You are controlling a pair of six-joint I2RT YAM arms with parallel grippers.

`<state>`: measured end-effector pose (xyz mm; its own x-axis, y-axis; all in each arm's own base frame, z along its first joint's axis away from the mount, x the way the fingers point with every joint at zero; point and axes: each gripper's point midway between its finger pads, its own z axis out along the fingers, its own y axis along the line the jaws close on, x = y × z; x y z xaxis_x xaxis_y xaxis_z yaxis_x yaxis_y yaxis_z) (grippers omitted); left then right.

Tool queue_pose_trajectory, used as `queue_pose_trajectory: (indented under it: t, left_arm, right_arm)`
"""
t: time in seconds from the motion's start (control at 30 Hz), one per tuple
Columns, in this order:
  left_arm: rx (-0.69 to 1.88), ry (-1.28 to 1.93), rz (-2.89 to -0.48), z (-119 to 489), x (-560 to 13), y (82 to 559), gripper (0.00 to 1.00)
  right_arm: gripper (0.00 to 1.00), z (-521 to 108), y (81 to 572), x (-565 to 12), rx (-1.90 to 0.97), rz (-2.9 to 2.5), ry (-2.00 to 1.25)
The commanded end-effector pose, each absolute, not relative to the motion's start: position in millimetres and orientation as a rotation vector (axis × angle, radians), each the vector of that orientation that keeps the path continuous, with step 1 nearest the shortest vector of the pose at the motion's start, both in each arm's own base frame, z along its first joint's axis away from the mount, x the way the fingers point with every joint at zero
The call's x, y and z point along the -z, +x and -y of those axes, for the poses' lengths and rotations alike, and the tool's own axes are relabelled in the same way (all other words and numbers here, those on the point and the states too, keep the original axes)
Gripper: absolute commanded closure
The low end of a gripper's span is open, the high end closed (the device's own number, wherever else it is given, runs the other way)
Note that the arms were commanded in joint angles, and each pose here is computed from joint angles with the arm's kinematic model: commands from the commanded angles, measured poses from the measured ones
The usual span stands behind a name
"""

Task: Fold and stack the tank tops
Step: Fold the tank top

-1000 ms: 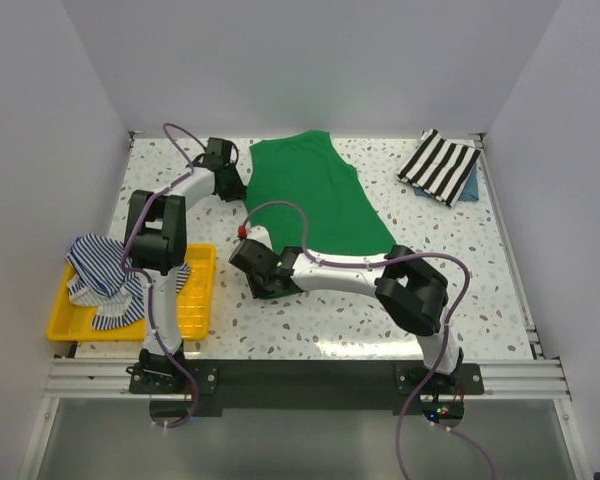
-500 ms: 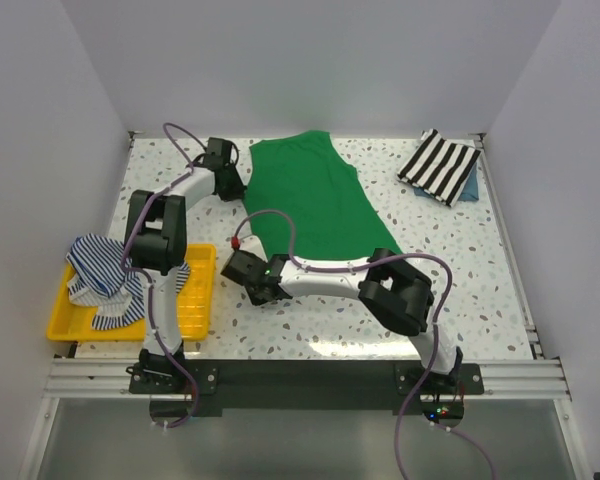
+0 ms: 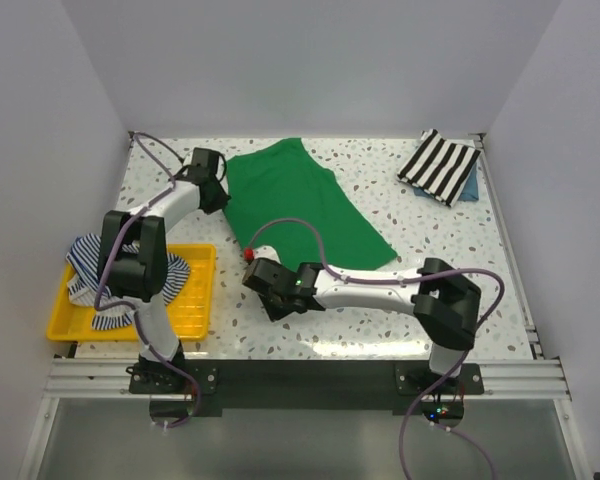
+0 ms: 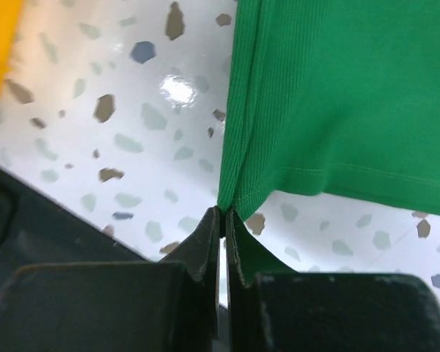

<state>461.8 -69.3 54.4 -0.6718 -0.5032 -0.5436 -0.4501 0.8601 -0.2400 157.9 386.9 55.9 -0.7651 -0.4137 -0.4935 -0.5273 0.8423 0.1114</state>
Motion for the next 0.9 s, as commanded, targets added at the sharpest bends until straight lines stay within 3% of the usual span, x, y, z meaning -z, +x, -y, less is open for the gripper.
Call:
queue_pose_trajectory:
  t: [0.0, 0.4, 0.63, 0.87]
  left_arm:
    - [0.067, -0.789, -2.278, 45, -81, 464, 1.0]
    - [0.126, -0.809, -2.231, 49, -102, 474, 1.0]
    - [0.167, -0.718, -2.241, 93, -113, 506, 1.0]
    - [0.188, -0.604, -2.288, 149, -103, 527, 1.0]
  right_arm:
    - [1.0, -391, 139, -86, -0.508, -2.556, -0.726]
    - [1.0, -410, 147, -101, -0.548, -2.534, -0.758]
    - [1.0, -375, 182, -108, -0.54, -2.547, -0.626]
    - [1.0, -333, 190, -80, -0.495, -2.612, -0.524]
